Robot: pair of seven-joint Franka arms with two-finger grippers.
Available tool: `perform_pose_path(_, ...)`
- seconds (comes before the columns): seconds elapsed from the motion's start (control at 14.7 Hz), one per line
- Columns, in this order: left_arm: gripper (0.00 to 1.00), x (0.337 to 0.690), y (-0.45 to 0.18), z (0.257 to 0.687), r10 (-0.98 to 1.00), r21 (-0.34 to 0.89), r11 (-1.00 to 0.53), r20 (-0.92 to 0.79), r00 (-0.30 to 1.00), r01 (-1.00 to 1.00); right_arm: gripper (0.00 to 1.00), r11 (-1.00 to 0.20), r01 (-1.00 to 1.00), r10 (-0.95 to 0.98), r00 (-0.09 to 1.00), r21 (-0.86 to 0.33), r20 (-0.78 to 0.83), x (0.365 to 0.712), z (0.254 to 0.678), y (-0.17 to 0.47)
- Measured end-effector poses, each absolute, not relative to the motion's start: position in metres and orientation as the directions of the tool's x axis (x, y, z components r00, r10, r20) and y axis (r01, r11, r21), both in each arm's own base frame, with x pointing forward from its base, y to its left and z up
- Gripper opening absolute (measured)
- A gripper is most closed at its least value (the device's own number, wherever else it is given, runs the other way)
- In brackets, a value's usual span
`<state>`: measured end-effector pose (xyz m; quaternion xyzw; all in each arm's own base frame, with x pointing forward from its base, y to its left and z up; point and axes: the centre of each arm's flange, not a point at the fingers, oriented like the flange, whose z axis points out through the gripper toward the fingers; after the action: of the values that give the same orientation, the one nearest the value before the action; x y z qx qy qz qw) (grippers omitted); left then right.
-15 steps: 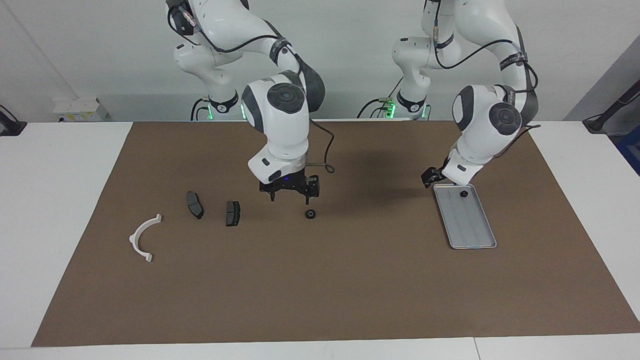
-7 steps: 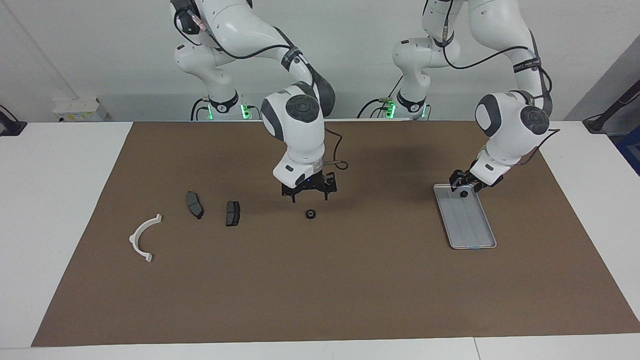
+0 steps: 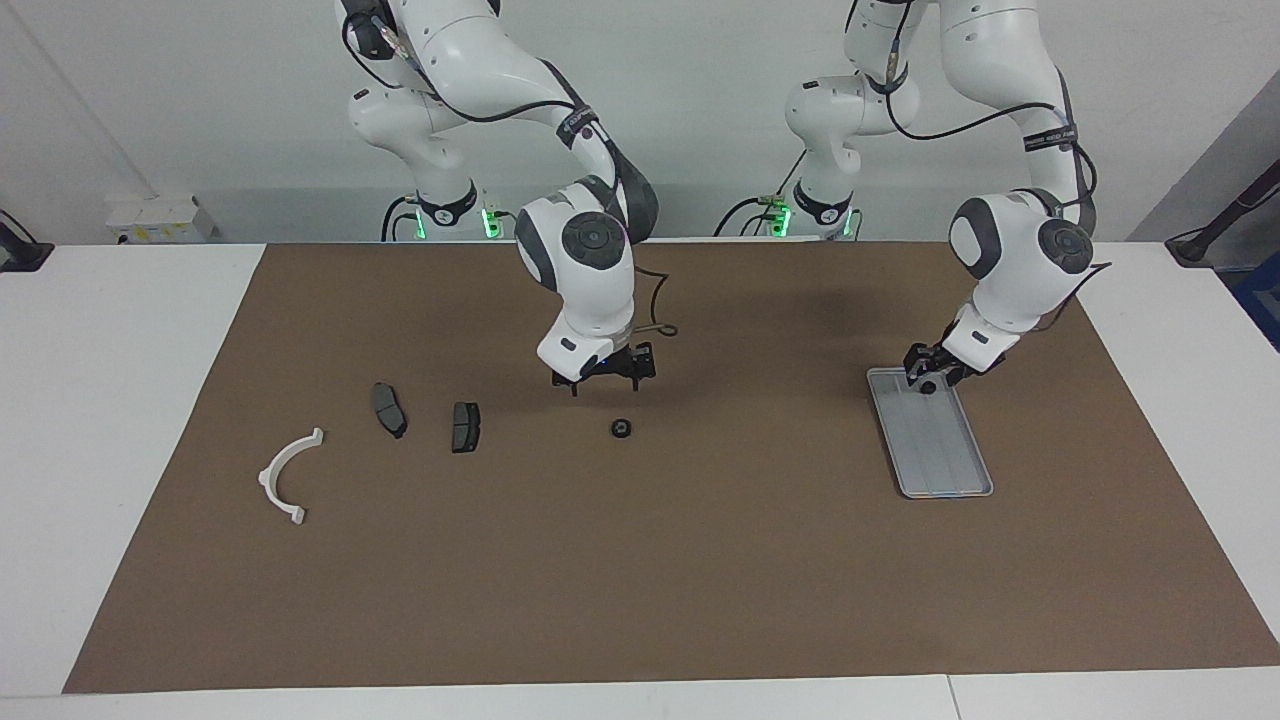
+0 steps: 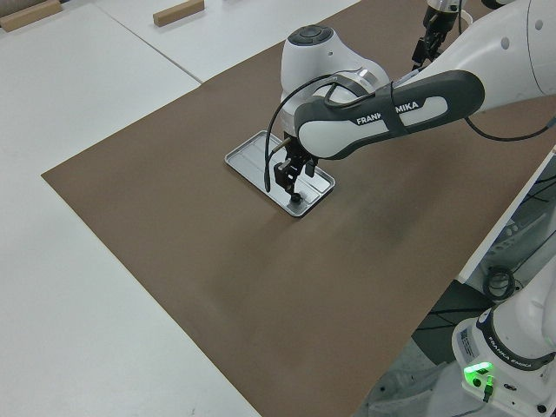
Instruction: Place bearing gear from tray to pile
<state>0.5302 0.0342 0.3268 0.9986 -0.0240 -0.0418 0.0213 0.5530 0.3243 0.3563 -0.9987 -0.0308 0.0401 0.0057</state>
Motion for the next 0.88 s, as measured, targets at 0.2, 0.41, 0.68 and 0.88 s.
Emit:
perform_pose_path(0.2,0.70,0.528,0.042,0.325,-0.035,0.045,-0.999,-0.087,0.996,-0.031,1.00,-0.998,0.053,0.055,0.996,-0.041,-0.065,0.553,0.354,0.328)
perform_pose_path(0.41,0.70,0.525,0.041,0.320,-0.036,0.046,-0.998,-0.096,0.995,-0.032,1.00,-0.997,0.056,0.058,0.997,-0.053,-0.041,0.556,0.345,0.333)
perform_pose_path(0.68,0.63,0.523,0.041,0.317,-0.036,0.045,-0.998,-0.091,0.995,-0.032,1.00,-0.996,0.053,0.054,0.998,-0.065,-0.018,0.565,0.323,0.338)
perform_pose_path(0.88,0.60,0.521,0.040,0.313,-0.036,0.045,-0.998,-0.093,0.995,-0.032,1.00,-0.997,0.042,0.043,0.999,-0.067,-0.013,0.572,0.314,0.334)
